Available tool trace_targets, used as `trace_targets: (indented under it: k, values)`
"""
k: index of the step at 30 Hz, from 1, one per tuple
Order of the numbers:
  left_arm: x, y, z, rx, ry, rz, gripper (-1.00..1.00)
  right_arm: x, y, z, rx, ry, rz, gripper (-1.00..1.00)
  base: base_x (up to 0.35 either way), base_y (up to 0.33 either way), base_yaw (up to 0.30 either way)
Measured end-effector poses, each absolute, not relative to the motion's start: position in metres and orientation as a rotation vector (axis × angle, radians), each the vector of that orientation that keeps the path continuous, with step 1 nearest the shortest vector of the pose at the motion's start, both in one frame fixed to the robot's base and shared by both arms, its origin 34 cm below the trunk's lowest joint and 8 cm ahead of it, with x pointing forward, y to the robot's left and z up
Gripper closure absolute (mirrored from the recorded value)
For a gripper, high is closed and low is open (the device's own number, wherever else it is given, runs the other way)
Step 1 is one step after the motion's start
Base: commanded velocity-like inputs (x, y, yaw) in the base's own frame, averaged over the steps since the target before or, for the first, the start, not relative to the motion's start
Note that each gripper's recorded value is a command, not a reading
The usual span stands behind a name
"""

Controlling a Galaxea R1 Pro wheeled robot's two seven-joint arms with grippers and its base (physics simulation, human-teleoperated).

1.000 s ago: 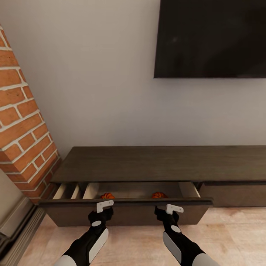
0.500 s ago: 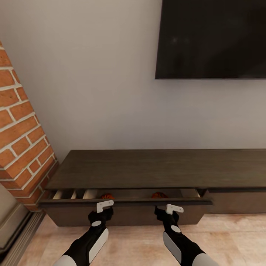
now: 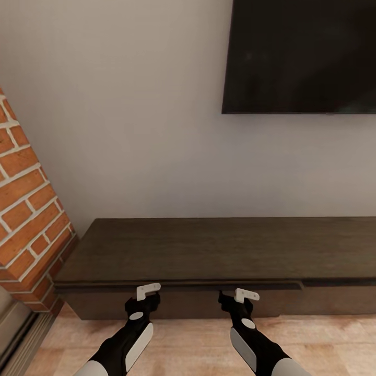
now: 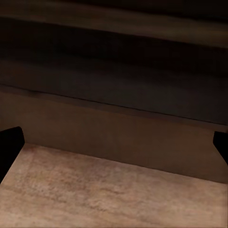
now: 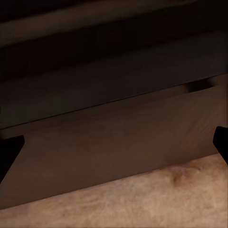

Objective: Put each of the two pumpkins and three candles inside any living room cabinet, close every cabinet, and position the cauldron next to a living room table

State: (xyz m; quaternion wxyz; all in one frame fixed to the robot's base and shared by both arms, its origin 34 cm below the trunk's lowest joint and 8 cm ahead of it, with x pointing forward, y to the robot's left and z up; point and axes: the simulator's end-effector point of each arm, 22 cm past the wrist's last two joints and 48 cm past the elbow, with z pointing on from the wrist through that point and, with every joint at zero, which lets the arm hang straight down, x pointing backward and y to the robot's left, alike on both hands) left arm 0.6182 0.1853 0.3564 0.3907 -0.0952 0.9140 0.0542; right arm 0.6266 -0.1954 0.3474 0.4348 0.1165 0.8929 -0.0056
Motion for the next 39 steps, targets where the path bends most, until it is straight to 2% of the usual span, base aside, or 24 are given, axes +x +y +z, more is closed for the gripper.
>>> trace_targets:
  k: [27, 39]
  values:
    - [0.6183, 0.1853, 0.3564, -0.242, 2.322, 0.138, -1.0, 0.6261, -0.1954, 0.3469, 0.293, 2.225, -0.013, -1.0, 0.019, 0.0, 0.0]
    - [0.6183, 0.1853, 0.3561, -0.242, 2.323, 0.138, -1.0, 0.6276, -0.1948, 0.3481, 0.282, 2.221, -0.015, -1.0, -0.198, 0.0, 0.0]
